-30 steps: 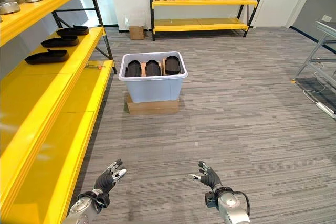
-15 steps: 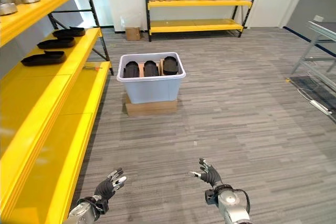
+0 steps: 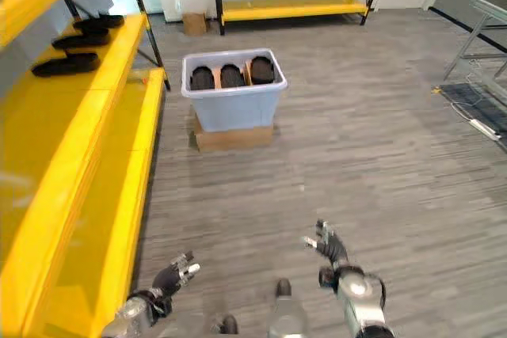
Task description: Move parts from the plastic box to the shelf.
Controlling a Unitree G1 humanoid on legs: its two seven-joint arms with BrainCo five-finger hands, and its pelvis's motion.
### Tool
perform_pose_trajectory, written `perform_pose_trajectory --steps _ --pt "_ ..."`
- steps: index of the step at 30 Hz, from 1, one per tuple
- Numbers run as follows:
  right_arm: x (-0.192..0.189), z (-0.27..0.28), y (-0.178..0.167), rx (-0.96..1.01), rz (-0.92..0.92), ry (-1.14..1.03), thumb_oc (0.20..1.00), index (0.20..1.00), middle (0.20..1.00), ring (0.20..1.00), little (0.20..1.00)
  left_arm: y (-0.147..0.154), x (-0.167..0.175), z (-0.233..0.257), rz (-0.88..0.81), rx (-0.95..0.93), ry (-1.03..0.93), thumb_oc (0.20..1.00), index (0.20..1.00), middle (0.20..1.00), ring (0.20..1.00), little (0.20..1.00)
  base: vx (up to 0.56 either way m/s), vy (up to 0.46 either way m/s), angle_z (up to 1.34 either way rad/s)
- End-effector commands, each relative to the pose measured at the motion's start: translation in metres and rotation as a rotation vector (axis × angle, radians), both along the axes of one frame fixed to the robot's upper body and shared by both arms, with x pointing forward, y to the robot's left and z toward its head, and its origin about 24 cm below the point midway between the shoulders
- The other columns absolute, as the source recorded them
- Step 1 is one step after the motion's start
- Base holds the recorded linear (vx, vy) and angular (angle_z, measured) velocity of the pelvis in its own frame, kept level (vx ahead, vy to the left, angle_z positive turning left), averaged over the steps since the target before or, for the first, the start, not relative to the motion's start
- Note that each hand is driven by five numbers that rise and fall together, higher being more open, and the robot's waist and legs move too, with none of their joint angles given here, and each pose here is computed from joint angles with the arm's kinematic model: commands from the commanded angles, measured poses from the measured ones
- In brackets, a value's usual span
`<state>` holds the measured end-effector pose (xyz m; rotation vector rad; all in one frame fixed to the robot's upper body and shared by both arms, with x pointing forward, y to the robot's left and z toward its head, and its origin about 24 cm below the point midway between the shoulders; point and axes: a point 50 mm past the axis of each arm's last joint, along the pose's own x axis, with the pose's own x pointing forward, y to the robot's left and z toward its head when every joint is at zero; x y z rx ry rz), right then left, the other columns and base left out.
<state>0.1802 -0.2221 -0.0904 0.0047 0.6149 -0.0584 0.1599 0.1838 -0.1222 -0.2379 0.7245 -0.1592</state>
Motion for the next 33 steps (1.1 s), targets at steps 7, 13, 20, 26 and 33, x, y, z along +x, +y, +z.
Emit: perform_pose_trajectory --steps 7,13,20,26,33 --pt "0.027 0.022 -0.019 -0.141 -0.189 -0.110 1.000 1.000 1.000 1.000 1.000 0.004 -0.009 0.005 -0.019 0.004 -0.049 1.000 1.000 1.000 1.000 1.000 0.38 -0.250 0.38" --pt "0.026 0.023 -0.027 -0.190 -0.209 -0.105 1.000 1.000 1.000 1.000 1.000 -0.003 -0.007 0.007 -0.021 -0.017 -0.079 1.000 1.000 1.000 1.000 1.000 0.21 -0.186 0.00" --pt "0.024 0.022 -0.027 -0.195 -0.171 -0.098 1.000 1.000 1.000 1.000 1.000 -0.004 0.000 0.010 0.016 -0.027 -0.101 1.000 1.000 1.000 1.000 1.000 0.15 -0.197 -0.03" --pt "0.019 0.020 -0.028 -0.189 -0.150 -0.091 1.000 1.000 1.000 1.000 1.000 0.001 0.012 0.017 -0.014 0.025 -0.143 1.000 1.000 1.000 1.000 1.000 0.08 -0.163 0.09" --pt "0.017 0.018 -0.022 -0.174 -0.124 -0.070 1.000 1.000 1.000 1.000 1.000 0.011 0.013 0.019 0.041 0.053 -0.141 1.000 1.000 1.000 1.000 1.000 0.13 0.054 0.02"
